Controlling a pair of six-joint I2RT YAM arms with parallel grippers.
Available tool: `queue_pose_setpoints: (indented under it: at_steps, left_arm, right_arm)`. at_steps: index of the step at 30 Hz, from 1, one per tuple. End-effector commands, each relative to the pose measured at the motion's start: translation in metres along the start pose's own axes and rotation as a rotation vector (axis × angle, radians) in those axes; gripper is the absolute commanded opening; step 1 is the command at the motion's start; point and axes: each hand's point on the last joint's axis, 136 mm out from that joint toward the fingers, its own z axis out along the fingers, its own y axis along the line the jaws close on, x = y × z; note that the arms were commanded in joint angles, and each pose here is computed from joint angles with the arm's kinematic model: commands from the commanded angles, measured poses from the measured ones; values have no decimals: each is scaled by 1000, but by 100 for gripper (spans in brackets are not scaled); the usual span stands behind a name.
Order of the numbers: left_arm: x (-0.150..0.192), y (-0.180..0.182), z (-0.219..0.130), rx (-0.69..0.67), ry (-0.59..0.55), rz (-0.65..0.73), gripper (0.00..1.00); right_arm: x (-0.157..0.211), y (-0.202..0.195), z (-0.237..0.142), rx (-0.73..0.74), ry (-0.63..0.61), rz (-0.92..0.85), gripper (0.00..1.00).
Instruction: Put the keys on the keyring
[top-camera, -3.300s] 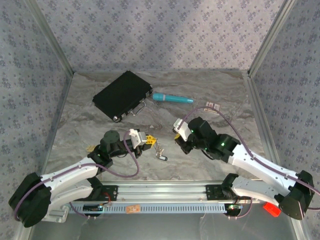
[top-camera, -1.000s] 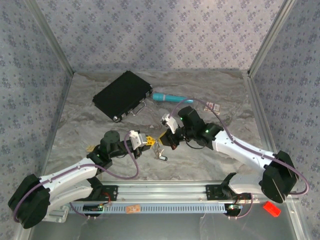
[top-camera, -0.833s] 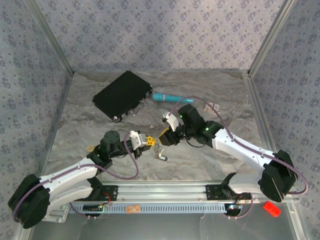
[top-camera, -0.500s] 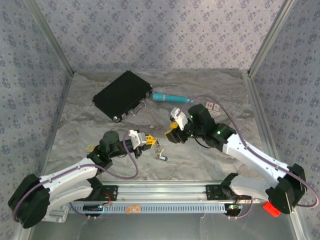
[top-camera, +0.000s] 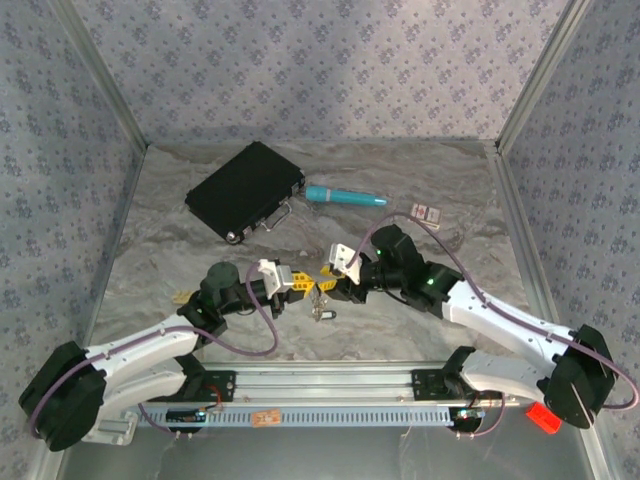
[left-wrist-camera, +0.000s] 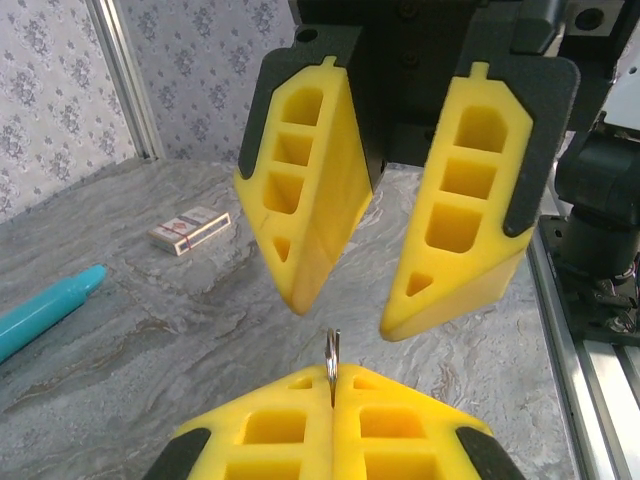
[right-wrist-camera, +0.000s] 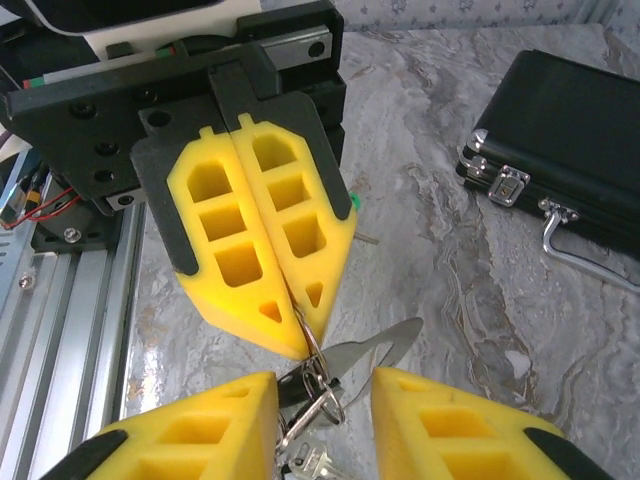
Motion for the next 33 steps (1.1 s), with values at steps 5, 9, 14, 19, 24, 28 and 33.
queue_pose_setpoints:
  at_steps: [5, 9, 14, 19, 24, 28, 33]
  left_arm:
    - [-16, -8, 0, 47, -61, 21, 0]
    - [-16, -8, 0, 48, -63, 23, 0]
    - [-16, -9, 0, 51, -63, 23, 0]
    - [-17, -10, 0, 58, -66, 25, 0]
    - [-14, -8, 1, 45, -48, 13, 0]
    - [-4, 0, 2, 5, 28, 1, 15]
    - [1, 3, 2, -9, 71, 5, 19]
  right_arm:
    - [-3, 5, 7, -44, -32, -22, 21]
    - [-1, 8, 9, -61, -26, -21, 21]
    - [7, 9, 11, -65, -12, -22, 21]
    - [6, 9, 13, -72, -26, -28, 17]
    - [2, 9, 13, -90, -22, -44, 0]
    - [4, 9, 7, -92, 48, -68, 0]
    - [18, 9, -1, -92, 208, -113, 0]
